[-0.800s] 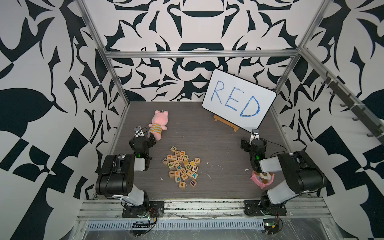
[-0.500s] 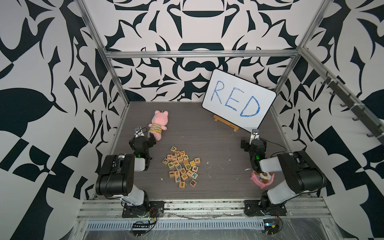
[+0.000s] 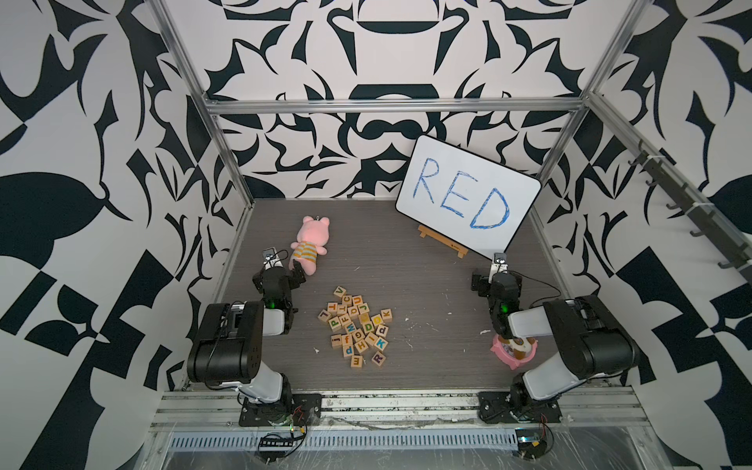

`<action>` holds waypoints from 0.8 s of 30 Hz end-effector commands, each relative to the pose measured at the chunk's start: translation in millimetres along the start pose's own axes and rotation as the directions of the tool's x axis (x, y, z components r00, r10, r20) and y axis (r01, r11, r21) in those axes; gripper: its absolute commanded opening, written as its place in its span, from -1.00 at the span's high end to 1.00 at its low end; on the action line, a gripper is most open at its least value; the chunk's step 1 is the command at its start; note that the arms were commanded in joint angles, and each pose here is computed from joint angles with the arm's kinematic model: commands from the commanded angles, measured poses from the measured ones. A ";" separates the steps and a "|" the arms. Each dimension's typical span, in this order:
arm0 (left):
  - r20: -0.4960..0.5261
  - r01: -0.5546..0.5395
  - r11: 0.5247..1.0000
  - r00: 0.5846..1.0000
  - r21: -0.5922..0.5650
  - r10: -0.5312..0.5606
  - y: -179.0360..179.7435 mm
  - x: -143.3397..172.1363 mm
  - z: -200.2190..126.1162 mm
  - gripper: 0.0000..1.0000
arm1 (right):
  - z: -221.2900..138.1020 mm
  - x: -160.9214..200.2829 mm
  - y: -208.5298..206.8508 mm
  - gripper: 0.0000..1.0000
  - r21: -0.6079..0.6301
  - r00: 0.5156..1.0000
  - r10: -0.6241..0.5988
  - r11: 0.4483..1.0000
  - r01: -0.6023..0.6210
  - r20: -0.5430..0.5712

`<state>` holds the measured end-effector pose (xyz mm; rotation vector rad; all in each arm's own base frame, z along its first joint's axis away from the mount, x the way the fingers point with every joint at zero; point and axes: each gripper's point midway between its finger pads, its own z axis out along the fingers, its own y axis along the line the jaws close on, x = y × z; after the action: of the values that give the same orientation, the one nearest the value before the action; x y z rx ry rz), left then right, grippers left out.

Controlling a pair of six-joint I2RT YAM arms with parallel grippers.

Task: Assemble the uppercase word "red" with letter blocks
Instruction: Pick up the letter block from the center of the board.

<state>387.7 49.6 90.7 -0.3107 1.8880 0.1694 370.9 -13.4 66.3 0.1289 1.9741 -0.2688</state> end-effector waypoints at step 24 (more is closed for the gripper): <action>0.014 0.395 0.908 0.916 0.143 -0.401 -5.6 -87.4 -95.2 -0.99 | -93.0 -52.8 -72.0 -0.99 0.310 0.875 0.482 0.841 -0.444 -0.053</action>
<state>343.9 45.7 226.1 -0.4781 1.6262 -0.0497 342.7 -32.3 199.9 0.4920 1.8423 -0.1540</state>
